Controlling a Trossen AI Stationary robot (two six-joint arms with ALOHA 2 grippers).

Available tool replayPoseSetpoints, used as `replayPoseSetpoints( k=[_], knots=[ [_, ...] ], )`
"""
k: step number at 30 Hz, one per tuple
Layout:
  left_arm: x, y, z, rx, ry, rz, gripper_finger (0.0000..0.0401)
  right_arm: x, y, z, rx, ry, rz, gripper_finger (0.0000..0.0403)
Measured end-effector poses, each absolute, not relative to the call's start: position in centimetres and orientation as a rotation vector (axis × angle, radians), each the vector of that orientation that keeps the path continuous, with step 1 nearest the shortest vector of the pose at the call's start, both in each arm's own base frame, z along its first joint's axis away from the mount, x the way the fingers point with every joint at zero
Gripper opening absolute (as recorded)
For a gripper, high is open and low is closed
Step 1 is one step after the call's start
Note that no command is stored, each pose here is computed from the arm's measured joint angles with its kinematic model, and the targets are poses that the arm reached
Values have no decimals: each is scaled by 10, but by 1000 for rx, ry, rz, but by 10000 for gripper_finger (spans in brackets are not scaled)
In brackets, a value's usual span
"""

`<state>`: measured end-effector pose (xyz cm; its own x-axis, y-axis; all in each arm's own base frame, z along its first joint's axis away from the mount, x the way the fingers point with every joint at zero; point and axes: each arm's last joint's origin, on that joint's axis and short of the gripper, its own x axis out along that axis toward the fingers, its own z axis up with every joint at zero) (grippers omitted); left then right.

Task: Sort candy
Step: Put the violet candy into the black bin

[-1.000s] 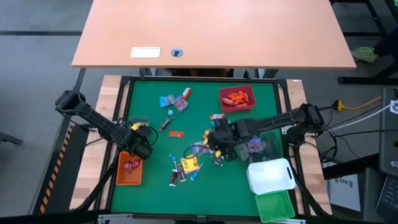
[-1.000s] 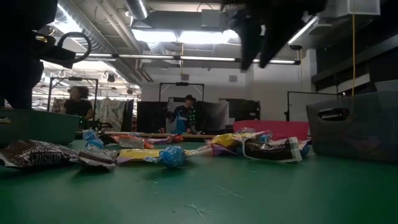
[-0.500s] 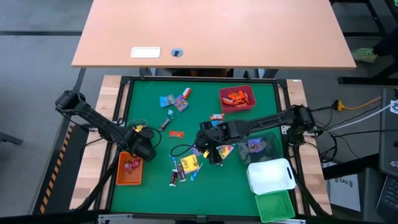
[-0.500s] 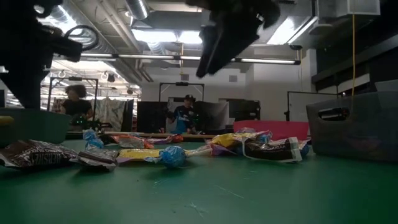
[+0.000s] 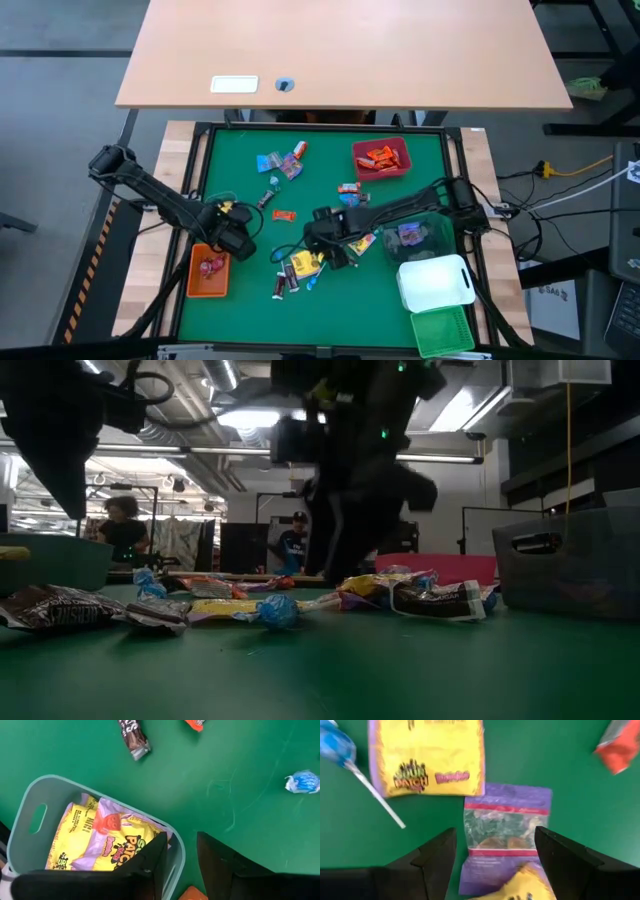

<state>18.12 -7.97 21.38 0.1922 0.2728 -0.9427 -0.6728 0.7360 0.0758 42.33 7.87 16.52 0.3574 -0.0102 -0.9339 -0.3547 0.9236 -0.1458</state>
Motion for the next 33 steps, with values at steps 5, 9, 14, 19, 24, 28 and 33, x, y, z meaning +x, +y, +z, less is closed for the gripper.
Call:
replayPoseSetpoints(
  k=[5,9,14,19,24,28,33],
  knots=[
    [181,-80,214,-385,1208,679,95,426,79,147,-356,1233,233,268],
    [182,-80,214,-385,1206,679,95,427,79,142,-355,1246,236,252],
    [183,-80,215,-379,1177,683,95,427,80,141,-350,1248,244,189],
    [185,-80,215,-382,1147,681,95,427,80,140,-346,1250,250,117],
    [186,-81,215,-386,1143,679,95,427,81,139,-334,1251,268,53],
    [187,-81,215,-395,1130,672,95,427,81,139,-327,1251,278,8],
    [190,-82,216,-394,1090,673,95,425,81,144,-327,1244,282,12]
  ],
)
